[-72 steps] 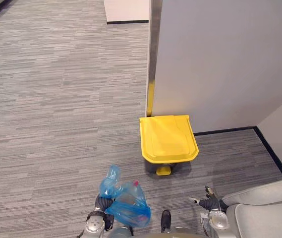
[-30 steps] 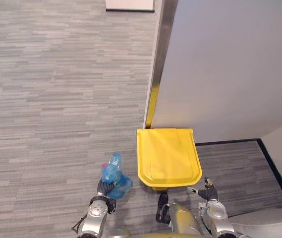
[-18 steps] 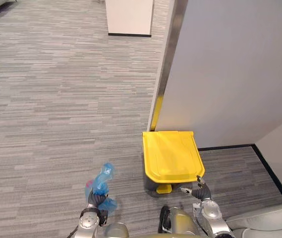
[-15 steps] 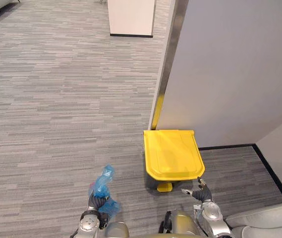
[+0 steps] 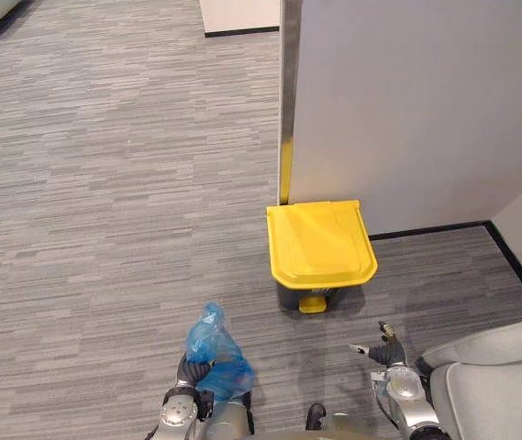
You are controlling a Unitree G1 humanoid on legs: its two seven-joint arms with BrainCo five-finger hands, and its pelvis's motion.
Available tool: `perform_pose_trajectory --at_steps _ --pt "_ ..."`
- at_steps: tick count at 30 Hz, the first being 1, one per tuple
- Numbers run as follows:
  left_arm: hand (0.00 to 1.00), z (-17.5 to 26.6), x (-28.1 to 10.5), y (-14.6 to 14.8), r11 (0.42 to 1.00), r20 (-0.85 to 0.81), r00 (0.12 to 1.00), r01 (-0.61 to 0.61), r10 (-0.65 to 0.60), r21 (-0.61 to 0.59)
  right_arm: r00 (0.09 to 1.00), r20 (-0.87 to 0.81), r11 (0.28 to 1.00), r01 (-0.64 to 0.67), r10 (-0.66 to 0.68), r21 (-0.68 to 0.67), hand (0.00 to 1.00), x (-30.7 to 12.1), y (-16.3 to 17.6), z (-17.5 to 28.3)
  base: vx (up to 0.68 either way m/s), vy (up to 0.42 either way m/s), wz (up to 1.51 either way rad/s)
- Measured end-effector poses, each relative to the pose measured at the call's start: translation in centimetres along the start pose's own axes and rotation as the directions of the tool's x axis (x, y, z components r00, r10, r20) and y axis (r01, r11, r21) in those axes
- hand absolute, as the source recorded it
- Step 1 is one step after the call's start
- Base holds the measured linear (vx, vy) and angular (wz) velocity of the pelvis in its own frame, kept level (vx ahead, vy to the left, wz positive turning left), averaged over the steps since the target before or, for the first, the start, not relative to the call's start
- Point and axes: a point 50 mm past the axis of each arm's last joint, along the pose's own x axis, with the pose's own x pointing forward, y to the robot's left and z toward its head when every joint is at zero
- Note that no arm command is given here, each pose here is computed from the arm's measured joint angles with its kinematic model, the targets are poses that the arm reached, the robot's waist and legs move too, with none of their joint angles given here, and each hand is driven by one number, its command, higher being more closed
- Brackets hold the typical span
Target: Gather rubbish on tea table into small bin, then transfer packed bag to large trash can.
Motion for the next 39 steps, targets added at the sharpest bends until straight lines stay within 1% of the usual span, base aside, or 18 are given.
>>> perform_pose_trajectory --at_steps 5,10,14,24,29,35,39 --pt "1.00 -0.2 0.0 0.5 1.000 -0.007 1.000 -0.010 0.010 0.012 1.000 -0.031 1.000 -0.002 0.002 0.019 0.00 -0.4 0.2 -0.9 -0.01 0.132 0.07" --pt "1.00 -0.5 0.0 0.8 1.000 -0.018 1.000 -0.013 0.014 0.022 1.000 -0.017 0.999 -0.021 0.022 0.044 0.00 -0.4 1.2 -0.4 0.09 0.045 -0.06" --pt "1.00 -0.7 0.0 0.9 1.000 -0.026 1.000 -0.015 0.016 0.026 1.000 -0.011 0.999 -0.021 0.022 0.044 0.00 -0.3 1.2 -0.2 0.12 -0.005 -0.12" --pt "1.00 -0.6 0.1 1.4 0.999 -0.021 0.999 -0.031 0.032 0.020 0.997 0.073 0.998 -0.033 0.029 0.050 0.00 0.8 1.6 3.0 0.03 0.025 -0.31" --pt "1.00 -0.4 0.1 2.0 0.999 -0.011 0.999 -0.045 0.046 0.028 0.999 0.033 0.999 -0.030 0.028 0.045 0.00 0.6 1.5 1.8 0.03 0.062 0.16" --pt "1.00 3.0 1.9 2.1 0.998 0.088 0.995 -0.043 0.038 0.049 1.000 0.022 0.993 0.014 -0.016 0.116 0.00 0.6 0.6 1.7 0.20 -0.111 0.42" --pt "1.00 3.7 2.2 1.4 0.998 0.103 0.994 -0.027 0.022 0.049 0.998 0.030 0.990 0.045 -0.050 0.137 0.00 0.8 -0.5 2.0 0.33 -0.207 0.04"
